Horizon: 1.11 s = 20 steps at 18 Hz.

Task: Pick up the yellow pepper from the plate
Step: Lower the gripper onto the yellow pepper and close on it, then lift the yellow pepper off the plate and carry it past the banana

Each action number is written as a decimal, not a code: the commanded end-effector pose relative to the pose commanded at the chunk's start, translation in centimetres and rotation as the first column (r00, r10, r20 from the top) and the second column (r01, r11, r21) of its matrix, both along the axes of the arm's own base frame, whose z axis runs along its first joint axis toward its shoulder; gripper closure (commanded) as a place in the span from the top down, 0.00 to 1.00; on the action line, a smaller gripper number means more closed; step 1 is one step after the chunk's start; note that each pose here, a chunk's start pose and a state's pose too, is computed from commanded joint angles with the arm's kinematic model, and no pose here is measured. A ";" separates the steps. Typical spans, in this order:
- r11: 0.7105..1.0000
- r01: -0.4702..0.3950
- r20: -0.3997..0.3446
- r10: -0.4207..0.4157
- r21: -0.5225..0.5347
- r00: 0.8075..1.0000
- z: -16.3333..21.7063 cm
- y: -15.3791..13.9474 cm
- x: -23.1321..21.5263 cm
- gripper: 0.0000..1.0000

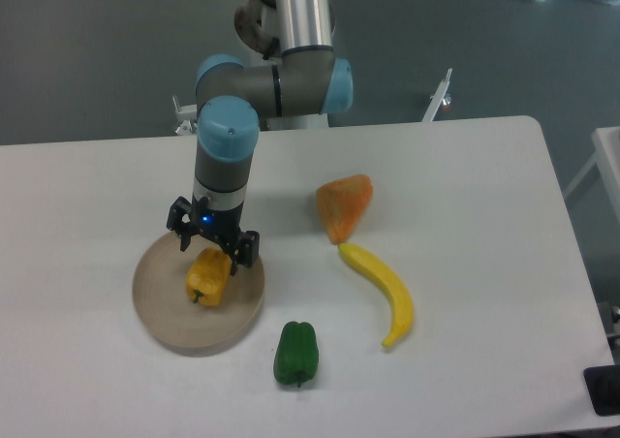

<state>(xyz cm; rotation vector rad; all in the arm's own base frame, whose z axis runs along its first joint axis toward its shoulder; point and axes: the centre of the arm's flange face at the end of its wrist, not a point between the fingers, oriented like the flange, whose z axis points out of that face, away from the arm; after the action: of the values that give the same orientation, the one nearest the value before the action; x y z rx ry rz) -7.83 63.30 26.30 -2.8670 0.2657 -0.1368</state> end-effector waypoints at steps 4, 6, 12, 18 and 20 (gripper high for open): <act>1.000 0.002 -0.004 -0.002 -0.003 1.000 -0.5 0.2 0.1 1.00; 1.000 0.000 -0.008 0.000 -0.008 1.000 -0.7 0.2 0.0 1.00; 1.000 -0.001 -0.027 0.001 -0.009 1.000 -0.4 0.1 0.1 0.42; 1.000 0.005 -0.037 -0.004 0.012 0.999 0.8 0.1 -0.2 0.36; 0.999 0.006 -0.051 -0.004 0.042 0.999 2.6 0.3 -0.3 0.36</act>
<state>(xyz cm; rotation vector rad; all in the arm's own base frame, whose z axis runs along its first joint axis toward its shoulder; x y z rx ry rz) -8.16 63.60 28.90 -2.8314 0.2825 -0.0592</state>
